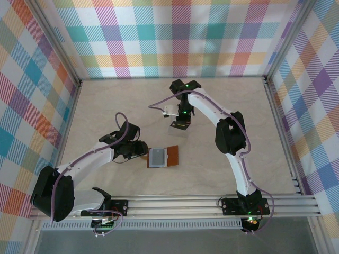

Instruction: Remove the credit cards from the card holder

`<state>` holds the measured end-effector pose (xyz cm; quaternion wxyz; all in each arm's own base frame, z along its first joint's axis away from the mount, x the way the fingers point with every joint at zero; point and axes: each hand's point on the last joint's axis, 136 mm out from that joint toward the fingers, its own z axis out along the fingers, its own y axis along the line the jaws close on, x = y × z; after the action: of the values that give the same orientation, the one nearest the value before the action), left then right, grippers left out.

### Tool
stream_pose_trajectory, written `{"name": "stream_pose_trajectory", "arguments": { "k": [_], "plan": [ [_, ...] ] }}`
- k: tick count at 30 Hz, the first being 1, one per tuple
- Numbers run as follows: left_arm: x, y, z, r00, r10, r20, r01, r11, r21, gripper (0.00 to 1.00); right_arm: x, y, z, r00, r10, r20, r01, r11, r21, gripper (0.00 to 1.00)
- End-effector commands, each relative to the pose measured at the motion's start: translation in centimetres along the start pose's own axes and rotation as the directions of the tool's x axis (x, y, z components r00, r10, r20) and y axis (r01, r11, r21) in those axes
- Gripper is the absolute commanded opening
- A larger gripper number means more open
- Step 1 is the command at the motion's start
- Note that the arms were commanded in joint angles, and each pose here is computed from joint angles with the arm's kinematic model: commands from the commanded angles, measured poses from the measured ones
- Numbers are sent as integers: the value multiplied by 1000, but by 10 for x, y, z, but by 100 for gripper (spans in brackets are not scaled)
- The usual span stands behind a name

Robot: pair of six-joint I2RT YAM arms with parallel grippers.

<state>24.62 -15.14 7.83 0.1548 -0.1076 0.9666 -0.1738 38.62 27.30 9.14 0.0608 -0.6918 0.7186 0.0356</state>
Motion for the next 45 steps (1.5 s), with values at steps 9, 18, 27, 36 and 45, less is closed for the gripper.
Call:
{"name": "stream_pose_trajectory", "arguments": {
  "k": [9,18,27,36,45],
  "plan": [
    [2,6,-13,1000,-7,22,6,1000,2,43,9,9,-5,986,-166,-11,166,986,-15,0],
    [2,6,-11,1000,-15,25,15,1000,9,44,12,18,0,976,-218,-12,217,975,-54,0],
    [0,3,-8,1000,-9,16,9,1000,9,44,-4,-20,2,986,-165,37,157,975,159,32],
    [-1,1,-7,1000,-6,11,6,1000,11,44,-20,-32,-25,982,-113,149,69,960,271,34],
    [-4,-4,-3,1000,-3,-2,3,1000,18,44,-23,-43,-14,981,-62,183,0,947,322,38]
  ]
}}
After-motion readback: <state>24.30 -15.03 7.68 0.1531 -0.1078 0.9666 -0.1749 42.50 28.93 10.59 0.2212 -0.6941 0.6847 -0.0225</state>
